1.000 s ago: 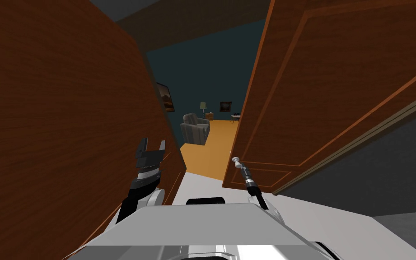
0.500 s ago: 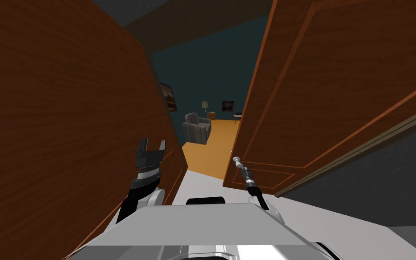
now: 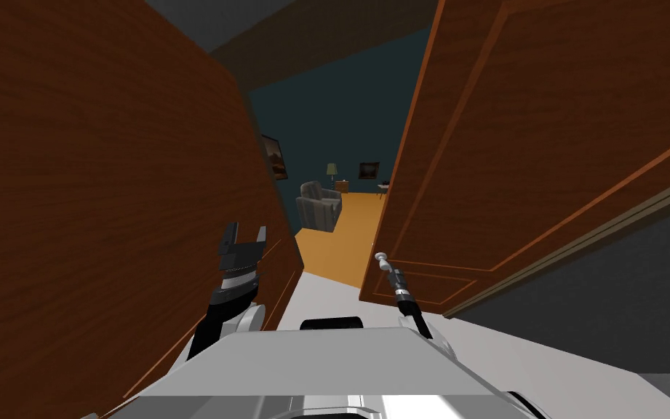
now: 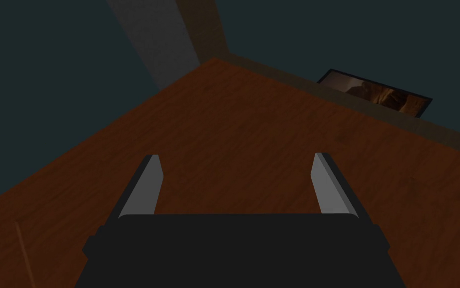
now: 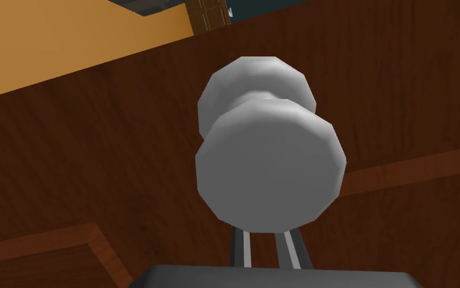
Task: Pull the door open
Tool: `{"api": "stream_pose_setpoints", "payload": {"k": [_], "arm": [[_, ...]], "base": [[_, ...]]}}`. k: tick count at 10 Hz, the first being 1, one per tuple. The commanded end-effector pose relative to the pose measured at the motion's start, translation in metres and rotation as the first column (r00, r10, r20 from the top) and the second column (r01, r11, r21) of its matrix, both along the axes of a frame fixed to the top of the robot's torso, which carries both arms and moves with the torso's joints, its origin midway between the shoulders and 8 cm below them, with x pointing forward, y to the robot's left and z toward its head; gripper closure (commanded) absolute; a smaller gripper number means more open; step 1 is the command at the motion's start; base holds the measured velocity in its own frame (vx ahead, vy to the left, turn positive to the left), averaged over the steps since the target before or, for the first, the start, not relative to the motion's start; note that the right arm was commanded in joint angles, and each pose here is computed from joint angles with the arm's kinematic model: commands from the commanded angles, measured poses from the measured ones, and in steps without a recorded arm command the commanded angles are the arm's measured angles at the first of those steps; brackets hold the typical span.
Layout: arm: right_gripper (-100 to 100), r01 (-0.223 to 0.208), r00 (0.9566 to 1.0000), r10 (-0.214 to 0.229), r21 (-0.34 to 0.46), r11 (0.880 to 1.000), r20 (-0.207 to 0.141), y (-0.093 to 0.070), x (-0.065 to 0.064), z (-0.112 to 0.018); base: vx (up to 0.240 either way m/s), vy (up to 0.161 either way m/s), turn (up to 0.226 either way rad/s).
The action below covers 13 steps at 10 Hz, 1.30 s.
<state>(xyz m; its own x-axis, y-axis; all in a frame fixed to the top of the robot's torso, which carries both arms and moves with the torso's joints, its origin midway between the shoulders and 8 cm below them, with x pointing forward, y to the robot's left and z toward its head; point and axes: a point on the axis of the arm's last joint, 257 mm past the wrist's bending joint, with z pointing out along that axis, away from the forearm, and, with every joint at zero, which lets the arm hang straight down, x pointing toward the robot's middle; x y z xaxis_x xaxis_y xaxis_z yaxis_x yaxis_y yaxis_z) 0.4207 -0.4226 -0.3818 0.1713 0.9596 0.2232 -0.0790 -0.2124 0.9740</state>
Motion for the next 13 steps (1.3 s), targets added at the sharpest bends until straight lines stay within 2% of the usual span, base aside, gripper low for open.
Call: {"api": "stream_pose_setpoints", "payload": {"k": [1, 2, 3, 5, 7, 8, 10, 11, 13], "arm": [[100, -0.022, 0.999, 0.019, 0.072, 0.997, 0.04, 0.015, 0.01, 0.007], [100, -0.023, 0.9989, 0.019, 0.09, 0.996, 0.043, 0.015, 0.01, 0.007], [-100, 0.009, 0.9998, -0.01, 0.116, 0.993, 0.016, 0.002, 0.0, -0.003], [-100, 0.007, 0.9995, -0.012, 0.178, 0.984, 0.028, 0.005, 0.001, -0.003], [-100, 0.004, 0.999, -0.016, 0.25, 0.968, 0.042, 0.008, 0.003, -0.003], [-100, 0.003, 0.9989, -0.016, 0.261, 0.965, 0.044, 0.008, 0.003, -0.003], [-100, -0.001, 0.998, -0.021, 0.341, 0.94, 0.06, 0.013, 0.006, -0.004], [-100, -0.002, 0.9978, -0.021, 0.354, 0.935, 0.063, 0.013, 0.006, -0.004], [-100, -0.009, 0.9965, -0.028, 0.435, 0.9, 0.078, 0.018, 0.009, -0.004]], "base": [[-0.067, -0.037, 0.133], [-0.057, -0.031, 0.071], [-0.035, -0.036, -0.021], [-0.052, -0.008, 0.012], [-0.068, 0.027, 0.043], [-0.037, 0.021, 0.013], [-0.056, -0.003, 0.015], [-0.048, -0.011, 0.008], [-0.06, -0.009, 0.017]]}}
